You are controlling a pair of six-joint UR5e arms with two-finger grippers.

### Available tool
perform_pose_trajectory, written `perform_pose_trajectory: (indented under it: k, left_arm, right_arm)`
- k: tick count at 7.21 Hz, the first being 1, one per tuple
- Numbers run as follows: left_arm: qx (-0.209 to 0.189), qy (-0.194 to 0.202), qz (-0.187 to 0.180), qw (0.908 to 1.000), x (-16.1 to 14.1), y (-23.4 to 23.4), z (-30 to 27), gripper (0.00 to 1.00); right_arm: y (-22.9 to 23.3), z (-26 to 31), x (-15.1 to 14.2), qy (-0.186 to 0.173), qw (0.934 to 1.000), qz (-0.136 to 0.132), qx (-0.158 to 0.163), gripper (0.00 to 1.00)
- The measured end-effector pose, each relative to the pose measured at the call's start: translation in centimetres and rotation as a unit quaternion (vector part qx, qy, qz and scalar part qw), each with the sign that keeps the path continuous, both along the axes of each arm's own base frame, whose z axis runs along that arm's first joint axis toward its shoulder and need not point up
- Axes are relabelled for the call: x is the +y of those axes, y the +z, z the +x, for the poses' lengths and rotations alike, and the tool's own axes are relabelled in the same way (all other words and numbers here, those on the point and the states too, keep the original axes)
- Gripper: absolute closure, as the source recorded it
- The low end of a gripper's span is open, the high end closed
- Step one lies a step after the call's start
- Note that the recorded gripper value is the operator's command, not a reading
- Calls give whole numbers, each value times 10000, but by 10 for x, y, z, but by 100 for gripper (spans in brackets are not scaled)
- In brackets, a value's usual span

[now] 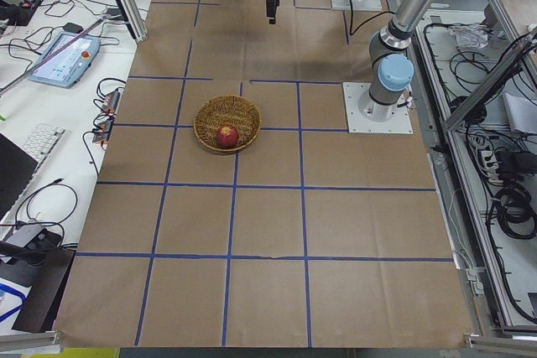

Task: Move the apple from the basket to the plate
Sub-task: 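Lower the apple onto the plate and open the right gripper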

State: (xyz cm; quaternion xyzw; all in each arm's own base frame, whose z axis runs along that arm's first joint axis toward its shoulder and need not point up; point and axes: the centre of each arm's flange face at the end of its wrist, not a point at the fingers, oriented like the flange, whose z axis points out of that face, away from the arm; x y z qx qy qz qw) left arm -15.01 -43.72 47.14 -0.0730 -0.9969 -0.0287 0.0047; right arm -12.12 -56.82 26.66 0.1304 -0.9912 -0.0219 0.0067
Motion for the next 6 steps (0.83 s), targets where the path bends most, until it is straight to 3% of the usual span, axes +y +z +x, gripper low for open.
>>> perform_pose_trajectory:
  k: [1,4,6]
  left_arm:
    - [0,0,1,10000,0,0,0,1]
    - [2,0,-1,10000,0,0,0,1]
    - [7,5,-3,10000,-1,0,0,1]
  right_arm:
    - [-2,1,2,5,10000,32,-11,3]
    - [-5,1,4,31,10000,62,14,0]
    - [14,3,2,42,9999,-118,79,0]
